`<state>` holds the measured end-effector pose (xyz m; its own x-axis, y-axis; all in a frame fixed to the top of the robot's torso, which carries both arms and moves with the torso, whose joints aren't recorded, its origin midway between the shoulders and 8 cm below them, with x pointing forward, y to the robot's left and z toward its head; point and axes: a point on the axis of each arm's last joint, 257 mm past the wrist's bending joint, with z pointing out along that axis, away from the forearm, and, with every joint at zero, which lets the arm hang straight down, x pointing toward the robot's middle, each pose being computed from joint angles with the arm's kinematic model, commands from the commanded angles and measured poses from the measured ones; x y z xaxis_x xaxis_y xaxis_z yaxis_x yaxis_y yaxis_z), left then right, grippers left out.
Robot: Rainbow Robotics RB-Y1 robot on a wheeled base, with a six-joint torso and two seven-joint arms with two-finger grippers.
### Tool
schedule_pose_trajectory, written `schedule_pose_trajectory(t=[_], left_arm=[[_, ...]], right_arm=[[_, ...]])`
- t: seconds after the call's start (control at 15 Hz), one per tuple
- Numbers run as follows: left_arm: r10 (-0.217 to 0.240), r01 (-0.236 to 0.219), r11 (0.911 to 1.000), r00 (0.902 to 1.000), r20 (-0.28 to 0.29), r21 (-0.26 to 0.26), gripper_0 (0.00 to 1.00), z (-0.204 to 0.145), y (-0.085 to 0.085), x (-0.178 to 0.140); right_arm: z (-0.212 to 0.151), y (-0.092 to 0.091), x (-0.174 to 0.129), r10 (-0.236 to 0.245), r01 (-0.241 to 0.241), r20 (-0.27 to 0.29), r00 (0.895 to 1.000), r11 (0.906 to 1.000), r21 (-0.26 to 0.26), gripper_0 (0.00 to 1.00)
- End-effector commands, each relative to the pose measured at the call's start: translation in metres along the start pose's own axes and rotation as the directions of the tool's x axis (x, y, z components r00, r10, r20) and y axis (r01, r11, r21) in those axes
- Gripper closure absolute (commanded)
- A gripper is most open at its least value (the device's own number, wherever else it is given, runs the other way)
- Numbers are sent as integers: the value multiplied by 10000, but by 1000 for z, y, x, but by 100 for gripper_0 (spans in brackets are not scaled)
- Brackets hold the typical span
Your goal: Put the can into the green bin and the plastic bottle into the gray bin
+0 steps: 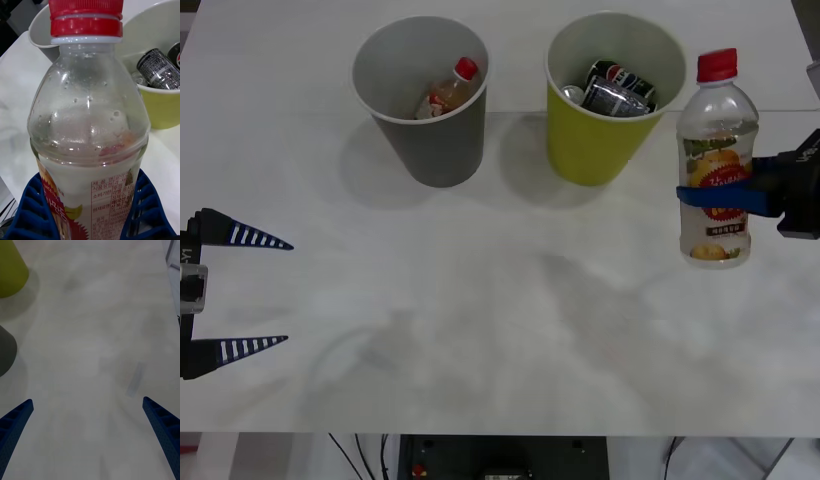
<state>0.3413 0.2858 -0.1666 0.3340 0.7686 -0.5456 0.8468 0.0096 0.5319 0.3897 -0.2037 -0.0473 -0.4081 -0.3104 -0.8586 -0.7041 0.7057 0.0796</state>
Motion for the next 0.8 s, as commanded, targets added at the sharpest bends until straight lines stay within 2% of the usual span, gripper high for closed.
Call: schedule_pose_trajectory(t=[0.07, 0.2, 0.4, 0.47, 0.6, 0.67, 0.8], left_arm=[[0, 0, 10000, 10000, 0, 0, 0, 0, 0, 0], [0, 0, 10000, 10000, 0, 0, 0, 0, 0, 0], [0, 0, 10000, 10000, 0, 0, 0, 0, 0, 0], [0, 0, 10000, 10000, 0, 0, 0, 0, 0, 0], [0, 0, 10000, 10000, 0, 0, 0, 0, 0, 0], [0, 0, 10000, 10000, 0, 0, 0, 0, 0, 0], [0, 0, 10000, 10000, 0, 0, 0, 0, 0, 0]], right_arm=[[11, 14, -32, -1007, 1001, -104, 9949, 9940, -431, 100], [25, 23, -52, -1446, 1433, -109, 9894, 9866, -781, 100], [55, 34, -94, -2140, 2098, -214, 9766, 9699, -1239, 100], [67, 39, -111, -2293, 2242, -197, 9732, 9641, -1425, 100], [90, 51, -139, -2271, 2239, 17, 9739, 9587, -1753, 100], [101, 54, -151, -2294, 2271, 78, 9733, 9573, -1790, 100], [131, 62, -176, -2806, 2799, 166, 9597, 9487, -1468, 100]])
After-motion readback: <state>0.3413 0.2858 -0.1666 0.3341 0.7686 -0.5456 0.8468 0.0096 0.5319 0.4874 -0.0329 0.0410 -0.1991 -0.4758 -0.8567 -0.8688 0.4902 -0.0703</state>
